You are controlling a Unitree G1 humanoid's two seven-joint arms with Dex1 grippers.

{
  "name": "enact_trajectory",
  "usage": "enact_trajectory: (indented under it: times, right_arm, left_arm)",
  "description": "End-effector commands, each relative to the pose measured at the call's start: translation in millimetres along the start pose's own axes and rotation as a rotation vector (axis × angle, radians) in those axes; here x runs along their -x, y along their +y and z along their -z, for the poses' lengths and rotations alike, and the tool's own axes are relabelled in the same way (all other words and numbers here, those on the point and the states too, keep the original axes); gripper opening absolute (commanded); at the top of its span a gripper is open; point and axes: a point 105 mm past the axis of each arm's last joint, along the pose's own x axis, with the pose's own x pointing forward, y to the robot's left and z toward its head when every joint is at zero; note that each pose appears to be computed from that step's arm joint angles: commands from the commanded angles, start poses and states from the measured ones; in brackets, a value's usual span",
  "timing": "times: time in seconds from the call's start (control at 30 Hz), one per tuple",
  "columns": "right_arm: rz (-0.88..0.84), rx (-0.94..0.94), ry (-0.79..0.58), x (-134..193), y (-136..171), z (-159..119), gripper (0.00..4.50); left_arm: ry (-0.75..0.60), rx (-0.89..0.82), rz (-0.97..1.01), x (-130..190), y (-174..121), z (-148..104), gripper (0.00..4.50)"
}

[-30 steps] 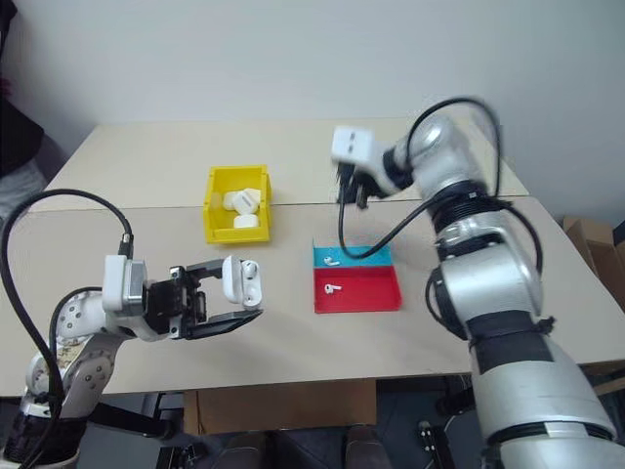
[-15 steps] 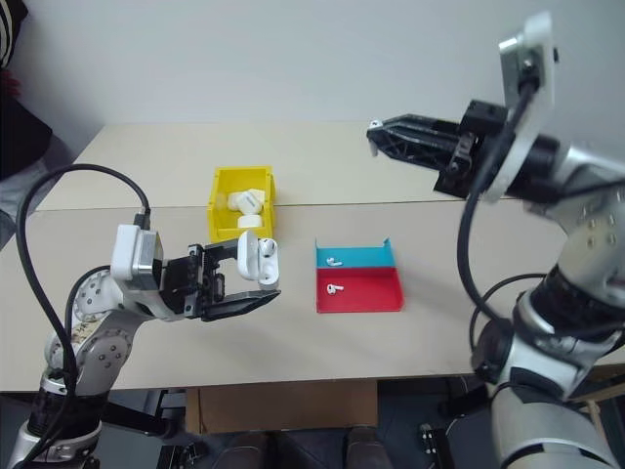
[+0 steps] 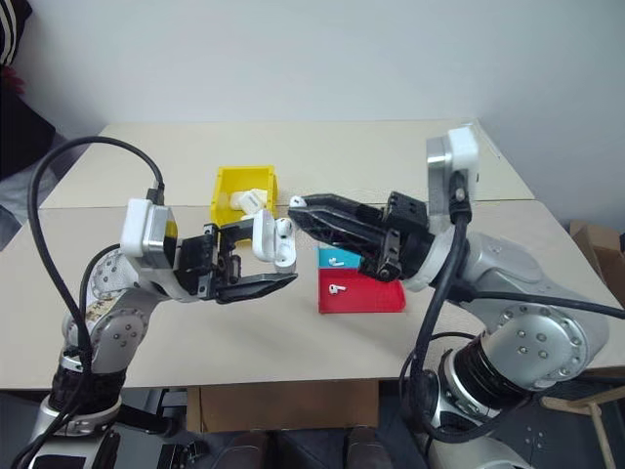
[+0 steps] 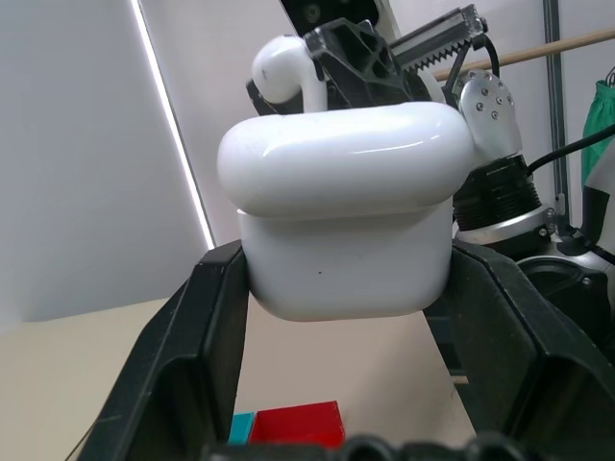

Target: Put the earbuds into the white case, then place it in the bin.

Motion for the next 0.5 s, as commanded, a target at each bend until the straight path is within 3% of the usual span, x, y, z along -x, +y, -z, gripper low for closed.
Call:
enact_trajectory:
  times: [0.03, 0.5]
  right_arm:
    - [-0.028, 0.042, -0.026, -2.2, 7.2, -7.4, 0.79]
    - [-0.037, -0.03, 0.014, -2.4, 10.9, 8.9, 0.79]
  left_arm:
    - [-0.007, -0.019, 0.008, -0.7, 0.8, -5.7, 2.78]
    - [-0.002, -0.03, 0.004, 1.0, 2.5, -2.4, 2.78]
